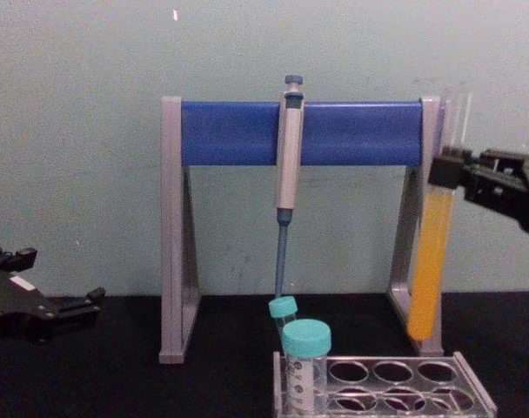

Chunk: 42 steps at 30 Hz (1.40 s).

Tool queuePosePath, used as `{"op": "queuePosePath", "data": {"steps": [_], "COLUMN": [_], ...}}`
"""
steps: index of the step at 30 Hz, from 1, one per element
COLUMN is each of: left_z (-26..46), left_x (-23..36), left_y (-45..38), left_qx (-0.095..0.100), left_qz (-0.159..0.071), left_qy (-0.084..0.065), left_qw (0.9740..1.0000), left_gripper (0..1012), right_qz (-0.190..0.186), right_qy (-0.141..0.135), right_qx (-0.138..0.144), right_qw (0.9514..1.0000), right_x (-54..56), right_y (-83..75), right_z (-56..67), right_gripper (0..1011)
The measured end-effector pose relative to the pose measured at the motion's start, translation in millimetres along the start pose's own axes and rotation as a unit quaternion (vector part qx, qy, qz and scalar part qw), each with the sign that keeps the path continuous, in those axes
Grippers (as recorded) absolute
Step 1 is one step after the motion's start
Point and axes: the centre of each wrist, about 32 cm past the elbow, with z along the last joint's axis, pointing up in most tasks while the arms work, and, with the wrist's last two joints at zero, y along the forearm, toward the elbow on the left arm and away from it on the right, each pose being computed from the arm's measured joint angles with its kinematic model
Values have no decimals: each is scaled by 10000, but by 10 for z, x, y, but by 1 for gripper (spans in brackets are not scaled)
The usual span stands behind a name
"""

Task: Pick up the test tube from the test tube rack, shake it, then place it back into the test tube rack.

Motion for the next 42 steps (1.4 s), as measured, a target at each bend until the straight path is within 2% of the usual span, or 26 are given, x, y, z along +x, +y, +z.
{"op": "queuePosePath", "data": {"steps": [12, 42], "left_z": [0, 0], "left_x": [0, 0], "left_y": [0, 0], "left_qx": [0, 0], "left_qz": [0, 0], "left_qy": [0, 0], "left_qw": [10000, 10000], "left_gripper": [1001, 1002], "right_qz": [71, -110], "right_qy": [69, 180], "right_qx": [-103, -484], "right_qw": [9999, 9986], "right_x": [-26, -15], "right_y": [100, 220], "right_z": [-124, -397], "right_gripper": [221, 221]}}
